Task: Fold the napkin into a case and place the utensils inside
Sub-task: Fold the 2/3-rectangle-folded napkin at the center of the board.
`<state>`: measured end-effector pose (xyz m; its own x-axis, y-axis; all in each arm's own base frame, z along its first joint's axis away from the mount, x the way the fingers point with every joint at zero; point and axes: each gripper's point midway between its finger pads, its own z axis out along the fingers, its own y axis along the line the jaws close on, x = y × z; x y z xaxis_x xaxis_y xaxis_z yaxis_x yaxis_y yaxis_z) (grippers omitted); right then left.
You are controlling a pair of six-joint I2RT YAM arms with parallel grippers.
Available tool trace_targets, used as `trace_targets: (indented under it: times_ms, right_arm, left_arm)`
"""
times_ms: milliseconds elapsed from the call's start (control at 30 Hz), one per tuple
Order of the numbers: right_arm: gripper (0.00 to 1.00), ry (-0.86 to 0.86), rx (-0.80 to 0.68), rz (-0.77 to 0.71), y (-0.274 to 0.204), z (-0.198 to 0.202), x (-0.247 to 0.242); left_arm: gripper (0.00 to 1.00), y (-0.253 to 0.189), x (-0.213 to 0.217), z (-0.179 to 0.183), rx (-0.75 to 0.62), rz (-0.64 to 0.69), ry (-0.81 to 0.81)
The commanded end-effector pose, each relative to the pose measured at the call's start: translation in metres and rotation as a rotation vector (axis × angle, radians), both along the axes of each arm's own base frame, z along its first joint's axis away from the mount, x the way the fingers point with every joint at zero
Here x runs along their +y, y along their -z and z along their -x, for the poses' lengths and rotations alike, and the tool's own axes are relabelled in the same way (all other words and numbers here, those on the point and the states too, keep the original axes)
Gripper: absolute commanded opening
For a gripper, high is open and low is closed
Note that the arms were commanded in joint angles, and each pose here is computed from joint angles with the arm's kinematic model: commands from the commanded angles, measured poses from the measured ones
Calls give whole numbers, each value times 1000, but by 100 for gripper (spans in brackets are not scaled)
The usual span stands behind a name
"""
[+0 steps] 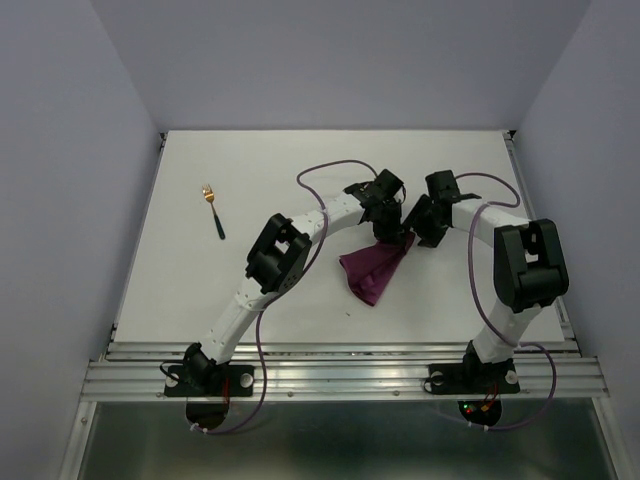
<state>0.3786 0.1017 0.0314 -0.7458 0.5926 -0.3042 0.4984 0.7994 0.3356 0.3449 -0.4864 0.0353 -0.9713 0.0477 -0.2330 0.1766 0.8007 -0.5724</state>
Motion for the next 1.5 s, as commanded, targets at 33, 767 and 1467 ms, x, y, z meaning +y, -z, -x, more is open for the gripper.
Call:
trace_targets:
  times_ms: [33,767,1467]
  right_arm:
    - [60,-30,-19,9,3,-8,4]
    - [1,13,8,52,16,-7,-5]
    - [1,-5,8,61,12,-6,-6]
  left_arm:
    - [0,-1,3,2,-17,-14,18]
    - [51,-55,14,5,-110,-7,74]
    - [78,-44,143,44,-70,-44,-39]
